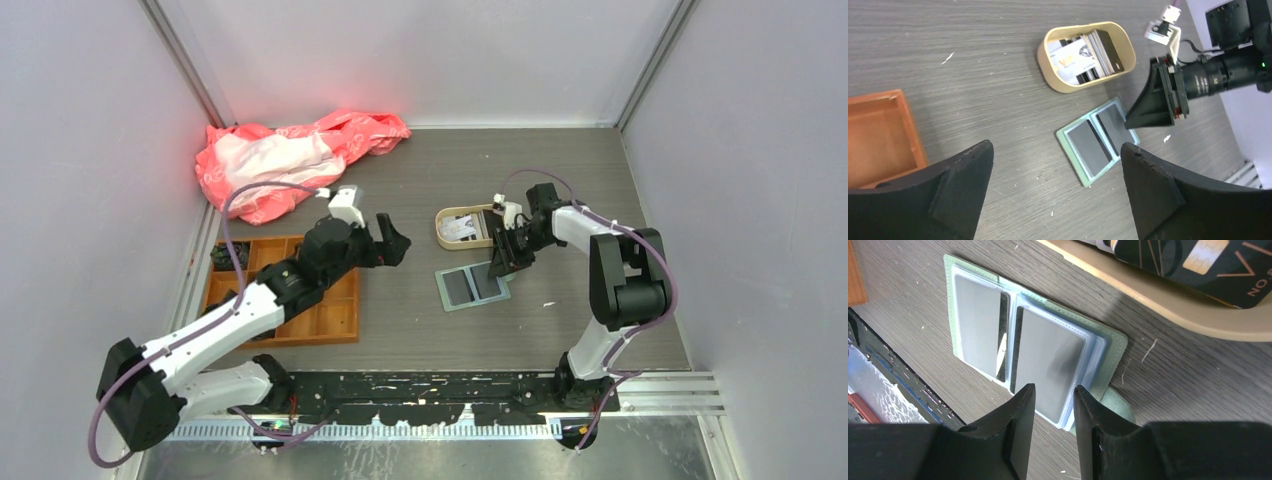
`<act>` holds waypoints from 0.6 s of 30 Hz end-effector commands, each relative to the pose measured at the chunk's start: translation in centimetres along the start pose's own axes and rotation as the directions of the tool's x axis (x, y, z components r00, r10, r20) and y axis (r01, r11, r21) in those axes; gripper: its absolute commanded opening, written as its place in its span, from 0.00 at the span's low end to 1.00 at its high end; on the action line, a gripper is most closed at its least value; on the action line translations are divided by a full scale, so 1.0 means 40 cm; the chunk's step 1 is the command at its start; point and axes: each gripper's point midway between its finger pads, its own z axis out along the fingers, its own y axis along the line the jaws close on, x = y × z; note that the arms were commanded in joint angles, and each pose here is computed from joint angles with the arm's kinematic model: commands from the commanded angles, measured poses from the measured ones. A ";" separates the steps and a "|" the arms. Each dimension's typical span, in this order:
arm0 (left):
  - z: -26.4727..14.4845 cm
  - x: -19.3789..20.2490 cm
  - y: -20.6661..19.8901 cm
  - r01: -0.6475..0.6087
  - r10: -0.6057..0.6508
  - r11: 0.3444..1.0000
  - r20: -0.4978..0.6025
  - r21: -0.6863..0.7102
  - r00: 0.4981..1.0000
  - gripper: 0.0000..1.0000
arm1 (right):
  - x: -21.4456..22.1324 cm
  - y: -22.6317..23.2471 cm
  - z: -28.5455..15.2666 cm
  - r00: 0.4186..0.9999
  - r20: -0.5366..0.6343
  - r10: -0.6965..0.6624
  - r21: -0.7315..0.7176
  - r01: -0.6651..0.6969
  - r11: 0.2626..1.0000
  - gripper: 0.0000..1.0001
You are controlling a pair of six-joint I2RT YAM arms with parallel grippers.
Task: Put the credit cards into the card holder
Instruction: Insert the credit card into the card holder.
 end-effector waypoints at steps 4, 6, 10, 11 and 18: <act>-0.011 0.041 0.103 0.177 -0.175 0.984 0.121 -0.006 0.977 0.97 | -0.014 -0.013 -0.005 1.000 -0.013 0.011 0.017 -0.010 1.000 0.39; -0.007 0.059 0.082 0.180 -0.182 0.983 0.074 0.034 0.980 0.90 | -0.007 -0.013 0.000 0.999 -0.027 0.021 0.011 -0.021 1.000 0.39; 0.028 0.114 0.017 0.217 -0.212 0.971 -0.050 0.105 0.976 0.74 | -0.005 -0.007 0.005 0.998 -0.046 0.032 -0.015 -0.033 0.999 0.36; 0.040 0.130 -0.001 0.220 -0.213 0.968 -0.067 0.122 0.975 0.70 | -0.005 -0.003 0.005 0.998 -0.048 0.034 -0.022 -0.035 0.999 0.36; 0.137 0.275 -0.104 0.247 -0.194 0.953 -0.275 0.175 0.942 0.44 | -0.015 0.025 -0.010 0.998 -0.031 0.047 -0.088 -0.050 0.995 0.33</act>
